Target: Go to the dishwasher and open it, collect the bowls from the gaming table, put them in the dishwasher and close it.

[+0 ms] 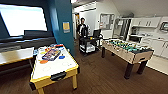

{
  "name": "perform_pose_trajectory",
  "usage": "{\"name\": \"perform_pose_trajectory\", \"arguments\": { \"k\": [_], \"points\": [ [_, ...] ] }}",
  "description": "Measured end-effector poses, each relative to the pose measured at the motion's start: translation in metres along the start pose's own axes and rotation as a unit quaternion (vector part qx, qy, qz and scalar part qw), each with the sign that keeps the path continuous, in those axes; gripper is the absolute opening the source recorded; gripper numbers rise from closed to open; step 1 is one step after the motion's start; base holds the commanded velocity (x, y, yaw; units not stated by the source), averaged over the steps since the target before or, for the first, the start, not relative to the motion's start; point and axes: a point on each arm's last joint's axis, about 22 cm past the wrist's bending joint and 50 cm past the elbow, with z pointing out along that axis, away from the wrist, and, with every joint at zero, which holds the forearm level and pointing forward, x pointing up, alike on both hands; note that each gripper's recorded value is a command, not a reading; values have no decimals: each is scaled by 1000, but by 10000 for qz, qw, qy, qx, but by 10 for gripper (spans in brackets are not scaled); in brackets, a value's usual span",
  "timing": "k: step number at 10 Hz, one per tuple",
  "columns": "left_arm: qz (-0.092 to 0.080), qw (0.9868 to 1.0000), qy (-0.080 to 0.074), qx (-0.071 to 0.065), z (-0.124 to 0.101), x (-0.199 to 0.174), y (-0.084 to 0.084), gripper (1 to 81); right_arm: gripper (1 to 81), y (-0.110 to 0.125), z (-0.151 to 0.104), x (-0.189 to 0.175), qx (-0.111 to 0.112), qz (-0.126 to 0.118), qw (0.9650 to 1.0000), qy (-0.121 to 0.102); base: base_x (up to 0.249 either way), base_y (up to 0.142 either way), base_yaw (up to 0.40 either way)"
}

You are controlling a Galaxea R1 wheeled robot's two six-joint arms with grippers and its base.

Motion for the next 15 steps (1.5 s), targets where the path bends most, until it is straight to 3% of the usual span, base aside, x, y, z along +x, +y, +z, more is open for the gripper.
{"name": "perform_pose_trajectory", "arguments": {
  "k": [15],
  "points": [
    [8, 10000, 8, 27, 2, 2, -1, 10, 10, -2, 0, -3, 10, 9, 10000, -20, 0, 0, -387]
  ]
}}
